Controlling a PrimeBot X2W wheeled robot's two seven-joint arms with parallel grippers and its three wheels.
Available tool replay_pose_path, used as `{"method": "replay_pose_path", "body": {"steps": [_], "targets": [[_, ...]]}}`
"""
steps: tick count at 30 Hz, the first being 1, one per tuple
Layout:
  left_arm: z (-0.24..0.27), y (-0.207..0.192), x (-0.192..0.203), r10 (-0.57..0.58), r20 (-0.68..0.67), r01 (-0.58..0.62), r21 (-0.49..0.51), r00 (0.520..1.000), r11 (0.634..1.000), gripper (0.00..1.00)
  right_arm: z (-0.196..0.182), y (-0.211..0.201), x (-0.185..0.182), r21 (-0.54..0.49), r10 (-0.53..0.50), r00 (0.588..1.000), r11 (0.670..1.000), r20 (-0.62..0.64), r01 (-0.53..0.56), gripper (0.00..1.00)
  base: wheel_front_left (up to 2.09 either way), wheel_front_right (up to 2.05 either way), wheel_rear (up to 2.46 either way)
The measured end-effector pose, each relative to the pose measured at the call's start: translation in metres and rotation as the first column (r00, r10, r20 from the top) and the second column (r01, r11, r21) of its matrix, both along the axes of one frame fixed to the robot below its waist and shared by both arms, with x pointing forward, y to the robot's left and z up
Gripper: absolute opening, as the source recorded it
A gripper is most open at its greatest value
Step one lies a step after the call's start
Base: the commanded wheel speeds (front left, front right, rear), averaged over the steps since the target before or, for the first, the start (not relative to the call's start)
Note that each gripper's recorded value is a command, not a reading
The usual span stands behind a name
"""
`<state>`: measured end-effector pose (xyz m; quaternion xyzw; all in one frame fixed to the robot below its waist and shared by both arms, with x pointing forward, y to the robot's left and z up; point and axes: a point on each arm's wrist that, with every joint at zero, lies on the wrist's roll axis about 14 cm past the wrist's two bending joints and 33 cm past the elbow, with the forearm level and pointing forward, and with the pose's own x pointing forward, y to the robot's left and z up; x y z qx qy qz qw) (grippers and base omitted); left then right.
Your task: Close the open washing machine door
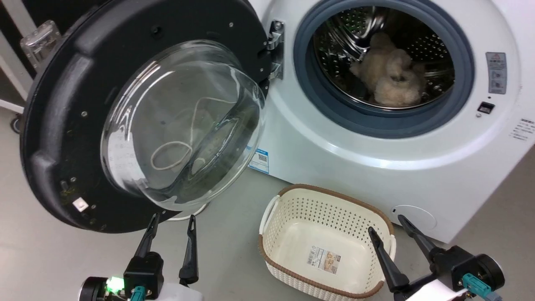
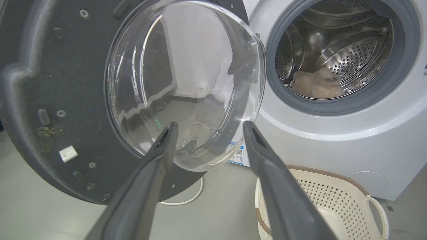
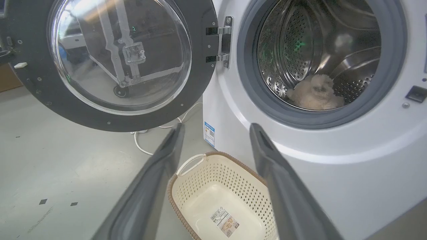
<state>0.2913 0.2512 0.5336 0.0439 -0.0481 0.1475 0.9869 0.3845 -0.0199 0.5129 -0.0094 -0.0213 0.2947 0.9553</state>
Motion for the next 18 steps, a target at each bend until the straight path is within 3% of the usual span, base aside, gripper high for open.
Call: {"method": "replay_pose_path", "body": {"steps": [15, 16, 17, 18], "targets": [[0.005, 0.020, -0.025, 0.102, 0.038, -0.102, 0.000, 0.994, 0.995, 1.00, -0.004, 0.028, -0.007, 0.002, 0.108, 0.994, 0.994, 0.004, -0.108, 1.00, 0.00, 0.00, 0.00], [0.005, 0.021, -0.026, 0.109, 0.038, -0.109, -0.001, 0.993, 0.994, 0.94, -0.004, 0.030, -0.007, 0.003, 0.115, 0.993, 0.993, 0.004, -0.115, 1.00, 0.00, 0.00, 0.00], [0.005, 0.022, -0.028, 0.115, 0.043, -0.115, -0.006, 0.992, 0.993, 0.36, -0.004, 0.032, -0.008, 0.004, 0.122, 0.992, 0.992, 0.005, -0.122, 1.00, 0.00, 0.00, 0.00], [0.006, 0.024, -0.030, 0.125, 0.050, -0.124, -0.009, 0.991, 0.992, 0.00, -0.005, 0.034, -0.008, 0.004, 0.128, 0.992, 0.992, 0.004, -0.128, 1.00, 0.00, 0.00, 0.00]]}}
